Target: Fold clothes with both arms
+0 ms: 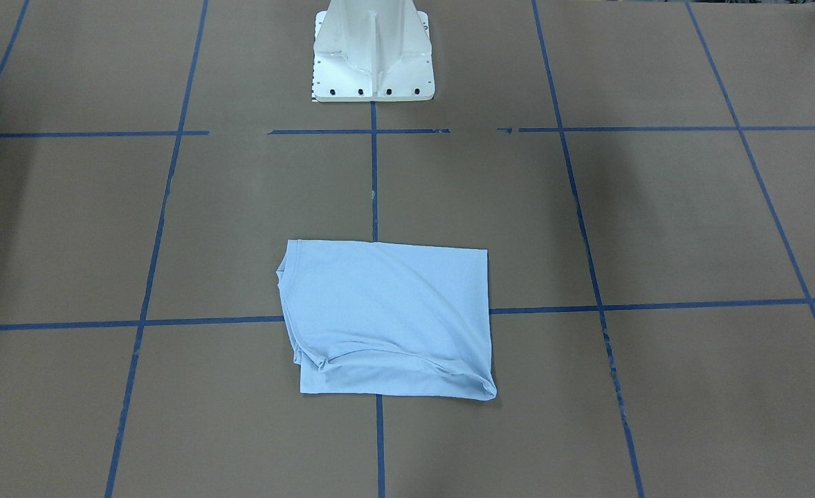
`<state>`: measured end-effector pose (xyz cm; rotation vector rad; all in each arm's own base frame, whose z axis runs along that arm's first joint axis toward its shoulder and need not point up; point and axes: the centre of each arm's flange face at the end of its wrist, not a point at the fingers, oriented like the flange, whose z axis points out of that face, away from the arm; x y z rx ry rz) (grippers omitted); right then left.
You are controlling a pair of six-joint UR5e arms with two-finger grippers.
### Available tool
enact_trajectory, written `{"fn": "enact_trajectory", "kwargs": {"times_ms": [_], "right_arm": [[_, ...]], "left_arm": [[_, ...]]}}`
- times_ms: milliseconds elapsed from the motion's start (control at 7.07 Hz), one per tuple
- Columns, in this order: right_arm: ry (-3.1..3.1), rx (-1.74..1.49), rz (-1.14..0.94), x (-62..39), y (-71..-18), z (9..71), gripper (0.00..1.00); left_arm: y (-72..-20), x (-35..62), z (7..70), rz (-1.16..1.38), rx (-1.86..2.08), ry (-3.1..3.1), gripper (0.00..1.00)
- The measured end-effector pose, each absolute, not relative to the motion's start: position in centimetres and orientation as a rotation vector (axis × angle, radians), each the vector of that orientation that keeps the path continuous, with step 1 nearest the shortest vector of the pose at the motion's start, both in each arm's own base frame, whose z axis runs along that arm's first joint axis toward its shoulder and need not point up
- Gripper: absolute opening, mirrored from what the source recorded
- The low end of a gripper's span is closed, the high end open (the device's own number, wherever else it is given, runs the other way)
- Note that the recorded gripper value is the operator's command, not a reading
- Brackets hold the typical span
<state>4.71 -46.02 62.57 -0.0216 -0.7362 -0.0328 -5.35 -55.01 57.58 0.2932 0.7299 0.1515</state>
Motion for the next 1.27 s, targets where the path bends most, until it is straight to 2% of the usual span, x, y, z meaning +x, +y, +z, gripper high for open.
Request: {"fn": "enact_trajectory", "kwargs": {"times_ms": [1273], "right_arm": [[-0.735,-0.01,-0.099,2.1,-45.7,61.1,1.0]], "left_arm": [[-54.1,-4.9,59.5,0.103,0.142,0.731,1.0]]}}
